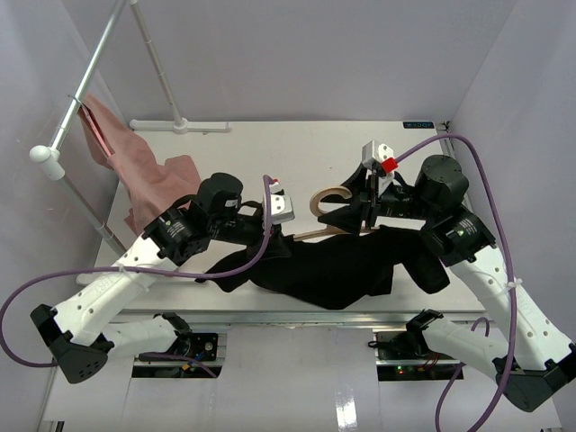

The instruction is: Place the t-shirt on the hanger

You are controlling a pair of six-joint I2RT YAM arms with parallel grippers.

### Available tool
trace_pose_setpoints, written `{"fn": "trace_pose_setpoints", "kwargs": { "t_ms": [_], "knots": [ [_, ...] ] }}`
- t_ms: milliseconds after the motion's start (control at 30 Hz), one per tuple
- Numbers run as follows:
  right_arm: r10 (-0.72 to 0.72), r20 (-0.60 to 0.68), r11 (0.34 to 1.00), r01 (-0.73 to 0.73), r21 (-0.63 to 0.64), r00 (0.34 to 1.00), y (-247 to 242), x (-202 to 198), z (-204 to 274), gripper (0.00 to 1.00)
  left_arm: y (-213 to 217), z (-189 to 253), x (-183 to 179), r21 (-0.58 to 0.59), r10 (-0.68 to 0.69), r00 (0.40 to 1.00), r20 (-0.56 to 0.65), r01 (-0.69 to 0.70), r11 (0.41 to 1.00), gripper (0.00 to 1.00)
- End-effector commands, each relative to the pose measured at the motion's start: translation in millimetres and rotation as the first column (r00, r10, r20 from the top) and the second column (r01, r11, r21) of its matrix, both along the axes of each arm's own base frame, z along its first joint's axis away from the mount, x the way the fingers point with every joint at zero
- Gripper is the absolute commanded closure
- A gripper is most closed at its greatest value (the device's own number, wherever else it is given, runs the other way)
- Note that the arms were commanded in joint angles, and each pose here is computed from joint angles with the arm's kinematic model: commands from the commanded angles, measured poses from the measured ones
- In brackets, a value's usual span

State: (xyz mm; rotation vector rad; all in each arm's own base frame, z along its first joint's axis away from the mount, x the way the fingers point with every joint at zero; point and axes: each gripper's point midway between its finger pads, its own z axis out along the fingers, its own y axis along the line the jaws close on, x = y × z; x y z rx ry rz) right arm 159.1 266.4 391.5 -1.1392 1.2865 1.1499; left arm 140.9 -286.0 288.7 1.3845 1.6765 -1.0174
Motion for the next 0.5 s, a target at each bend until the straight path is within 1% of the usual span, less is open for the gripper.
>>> {"fn": "trace_pose_setpoints", "kwargs": {
  "t_ms": [0,67,100,133,200,267,300,367,400,467],
  "knots": [
    [-0.229,0.01,0.97,0.227,0.089,0.973,-13,28,31,0.29,12,18,28,-0.051,0.235,0.971,0.045,-0.233,0.971,1.0],
    [-0.323,-0.008,0.94,0.322,0.11,0.946,-22,39,36,0.1,17,5,37,-0.016,0.3,0.953,0.033,-0.299,0.954,1.0],
    [-0.361,-0.017,0.925,0.361,0.119,0.932,-26,44,38,0.04,19,-1,39,-0.002,0.322,0.946,0.024,-0.322,0.947,1.0],
    [-0.388,-0.019,0.913,0.387,0.129,0.921,-29,46,40,0.02,20,-7,43,0.012,0.346,0.938,0.02,-0.346,0.938,1.0],
    [-0.456,-0.026,0.878,0.454,0.154,0.89,-40,51,46,0.04,25,-21,55,0.052,0.431,0.902,0.004,-0.431,0.901,1.0],
    [-0.515,-0.038,0.84,0.513,0.176,0.856,-51,54,50,0.04,32,-30,69,0.084,0.536,0.844,-0.012,-0.533,0.842,1.0],
    [-0.528,-0.033,0.829,0.524,0.195,0.848,-56,51,54,0.04,33,-30,71,0.082,0.567,0.824,-0.029,-0.563,0.822,1.0],
    [-0.577,-0.028,0.793,0.569,0.218,0.816,-68,51,56,0.05,42,-27,82,0.063,0.654,0.756,-0.033,-0.651,0.756,1.0],
    [-0.593,-0.026,0.782,0.583,0.22,0.805,-71,53,56,0.05,46,-20,87,0.033,0.684,0.729,-0.025,-0.683,0.729,1.0],
    [-0.61,-0.015,0.768,0.596,0.235,0.792,-78,50,58,0.05,55,-8,96,-0.019,0.757,0.651,-0.045,-0.759,0.651,1.0]
  ]
}}
